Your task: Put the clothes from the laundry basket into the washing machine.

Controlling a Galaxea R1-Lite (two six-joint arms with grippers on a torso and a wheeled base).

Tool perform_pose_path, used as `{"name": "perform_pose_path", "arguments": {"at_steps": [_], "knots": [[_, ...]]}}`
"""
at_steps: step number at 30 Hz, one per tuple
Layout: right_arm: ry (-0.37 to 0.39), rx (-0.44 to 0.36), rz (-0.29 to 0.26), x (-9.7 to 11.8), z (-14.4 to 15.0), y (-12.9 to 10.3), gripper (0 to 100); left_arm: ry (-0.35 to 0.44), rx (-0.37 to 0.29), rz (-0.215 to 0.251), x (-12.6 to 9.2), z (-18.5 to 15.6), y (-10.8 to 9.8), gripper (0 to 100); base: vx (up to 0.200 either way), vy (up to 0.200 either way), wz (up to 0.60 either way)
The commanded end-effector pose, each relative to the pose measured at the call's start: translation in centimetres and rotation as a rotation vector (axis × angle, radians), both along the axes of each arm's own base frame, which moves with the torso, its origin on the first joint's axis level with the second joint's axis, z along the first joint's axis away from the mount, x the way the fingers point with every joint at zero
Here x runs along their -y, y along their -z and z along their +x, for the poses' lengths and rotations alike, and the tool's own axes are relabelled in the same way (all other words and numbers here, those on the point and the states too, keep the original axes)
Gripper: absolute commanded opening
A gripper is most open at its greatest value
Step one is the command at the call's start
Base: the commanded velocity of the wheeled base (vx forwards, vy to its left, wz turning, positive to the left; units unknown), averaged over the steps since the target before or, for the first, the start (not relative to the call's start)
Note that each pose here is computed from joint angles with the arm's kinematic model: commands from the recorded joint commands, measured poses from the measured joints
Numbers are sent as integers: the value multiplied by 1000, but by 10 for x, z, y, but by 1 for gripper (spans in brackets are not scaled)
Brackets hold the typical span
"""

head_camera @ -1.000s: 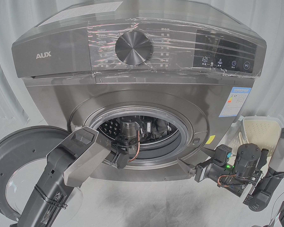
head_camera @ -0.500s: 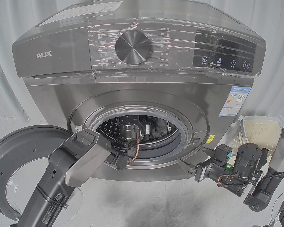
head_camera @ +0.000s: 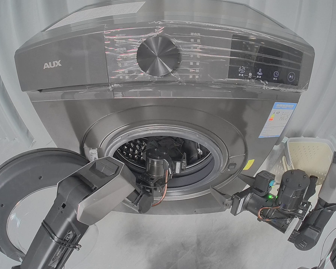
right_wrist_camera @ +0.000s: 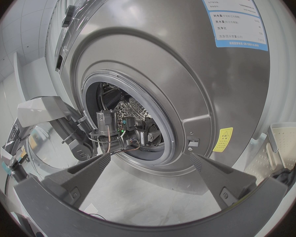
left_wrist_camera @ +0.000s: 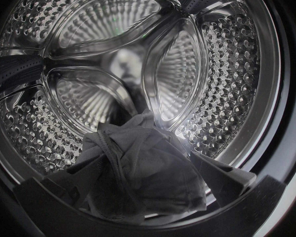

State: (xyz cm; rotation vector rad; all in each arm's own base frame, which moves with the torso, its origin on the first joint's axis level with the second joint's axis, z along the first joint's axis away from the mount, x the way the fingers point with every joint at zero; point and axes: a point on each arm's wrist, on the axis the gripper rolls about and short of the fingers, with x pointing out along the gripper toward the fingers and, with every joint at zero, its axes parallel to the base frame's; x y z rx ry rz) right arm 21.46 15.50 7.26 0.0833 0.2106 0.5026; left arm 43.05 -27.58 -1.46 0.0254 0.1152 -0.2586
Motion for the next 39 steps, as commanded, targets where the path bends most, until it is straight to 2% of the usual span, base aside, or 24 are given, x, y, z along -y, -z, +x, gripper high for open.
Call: {"name": "perform_pose_path", "arguments": {"at_steps": [1,10,17,32,37,39], "knots": [[2,4,2,1,0,-1,100,27,-12,12,1,-22,-12,100,0,0,0],[-3,0,1,2,1,0,100,80,-3,-2,-1,-68,-47,100,0,0,0],[-3,-2,2,3,0,-1,100,104,0,-3,-9,-96,-58,100,0,0,0],[-10,20,21,4,-6,-9,100,155,22,-32,-39,-160,-98,100,0,0,0],[-4,28,23,9,-9,-13,100,154,44,-67,-53,-175,-113,100,0,0,0],[-3,38,30,11,-12,-17,100,166,48,-105,-62,-192,-123,100,0,0,0]]}}
